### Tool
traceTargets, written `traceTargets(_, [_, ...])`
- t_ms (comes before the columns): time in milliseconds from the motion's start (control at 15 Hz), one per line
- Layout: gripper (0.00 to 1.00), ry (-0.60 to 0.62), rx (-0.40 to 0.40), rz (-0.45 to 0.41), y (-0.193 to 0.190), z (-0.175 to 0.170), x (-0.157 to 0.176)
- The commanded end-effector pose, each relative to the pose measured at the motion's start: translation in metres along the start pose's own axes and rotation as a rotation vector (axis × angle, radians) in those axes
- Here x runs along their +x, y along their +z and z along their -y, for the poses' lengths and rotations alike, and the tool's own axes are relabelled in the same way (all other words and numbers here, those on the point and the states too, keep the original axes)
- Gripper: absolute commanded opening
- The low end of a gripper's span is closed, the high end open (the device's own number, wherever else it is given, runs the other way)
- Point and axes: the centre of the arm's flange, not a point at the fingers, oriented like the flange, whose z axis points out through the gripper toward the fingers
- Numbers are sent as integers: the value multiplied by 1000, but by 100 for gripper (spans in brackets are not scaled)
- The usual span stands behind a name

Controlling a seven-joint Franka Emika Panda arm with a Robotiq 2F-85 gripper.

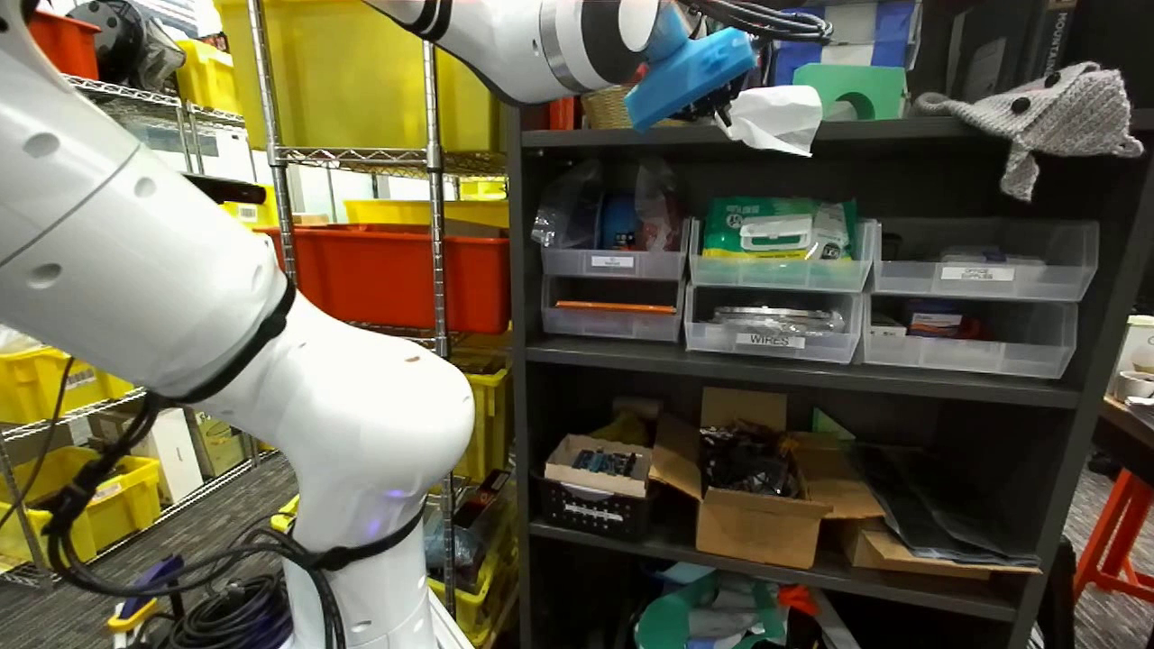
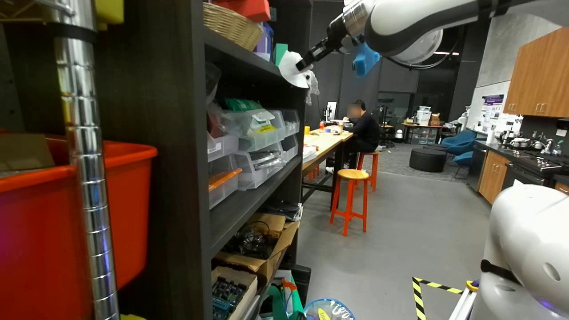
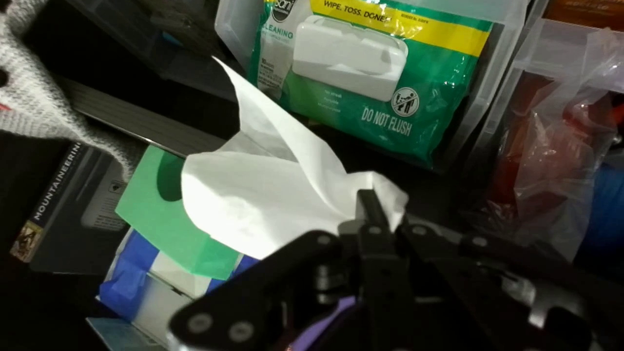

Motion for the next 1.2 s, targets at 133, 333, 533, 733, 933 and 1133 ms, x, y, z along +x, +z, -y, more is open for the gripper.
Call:
traceTargets(133, [1, -57, 14, -29, -12, 32, 17])
traceTargets(333, [1, -100, 32, -27, -12, 49, 25])
traceTargets(533, [1, -148, 54, -19, -9, 70, 25])
traceTargets(733, [1, -209, 49, -15, -5, 97, 20])
traceTargets(933, [1, -281, 36, -31, -6, 122, 12])
traceTargets(1133, [1, -331, 27, -53, -8, 139, 5])
